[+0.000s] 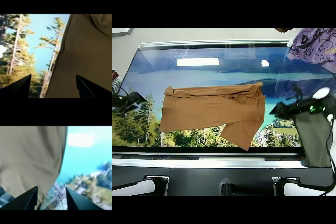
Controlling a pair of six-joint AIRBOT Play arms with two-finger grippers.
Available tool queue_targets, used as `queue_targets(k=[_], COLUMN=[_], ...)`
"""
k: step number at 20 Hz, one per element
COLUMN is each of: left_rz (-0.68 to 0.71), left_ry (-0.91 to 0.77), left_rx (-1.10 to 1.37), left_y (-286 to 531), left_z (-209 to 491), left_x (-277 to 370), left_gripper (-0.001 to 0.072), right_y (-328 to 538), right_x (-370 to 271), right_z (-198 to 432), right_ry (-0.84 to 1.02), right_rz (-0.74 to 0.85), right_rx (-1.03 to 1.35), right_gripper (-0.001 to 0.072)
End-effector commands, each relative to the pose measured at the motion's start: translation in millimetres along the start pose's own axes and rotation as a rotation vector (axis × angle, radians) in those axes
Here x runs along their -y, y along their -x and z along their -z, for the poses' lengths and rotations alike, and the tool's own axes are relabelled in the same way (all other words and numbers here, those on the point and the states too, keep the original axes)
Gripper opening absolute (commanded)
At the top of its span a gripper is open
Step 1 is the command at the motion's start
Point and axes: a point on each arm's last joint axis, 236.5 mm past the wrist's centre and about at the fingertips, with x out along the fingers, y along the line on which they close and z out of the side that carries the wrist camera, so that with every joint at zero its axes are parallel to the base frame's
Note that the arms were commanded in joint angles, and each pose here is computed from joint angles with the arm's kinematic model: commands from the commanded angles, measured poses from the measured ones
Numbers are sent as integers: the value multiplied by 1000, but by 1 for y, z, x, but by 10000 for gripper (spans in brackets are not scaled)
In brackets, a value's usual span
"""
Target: Fold the clothes and pants, and hang the long-sleeved shirts on hangers.
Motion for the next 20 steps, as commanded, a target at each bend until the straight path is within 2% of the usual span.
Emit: queue_targets(k=[1, 6, 11, 16, 17, 18, 19, 20], left_rz=[-6, -6, -6, -6, -5, -2, -5, -27], left_ry=[25, 25, 25, 25, 25, 26, 44, 86], left_rx=[-28, -28, -27, -28, -31, -54, -83, -110], left_y=[-5, -5, -5, -5, -5, -4, -3, -3], left_z=[16, 16, 16, 16, 17, 22, 29, 35], left_x=[-9, -9, -9, -9, -9, -8, -9, -17], left_gripper=[644, 644, 644, 644, 643, 644, 644, 645], right_y=[-39, -48, -67, -84, -90, -93, -93, -92], right_x=[14, 17, 10, 0, -4, -6, -8, -7], right_z=[31, 13, 7, 10, 16, 18, 19, 19], right_ry=[-18, -18, -62, -48, -35, -31, -32, -41], right_rz=[-56, -74, -176, -194, -193, -186, -191, -192], right_rx=[30, 129, 129, 100, 75, 62, 59, 60], right_gripper=[415, 412, 372, 351, 329, 220, 23, 25])
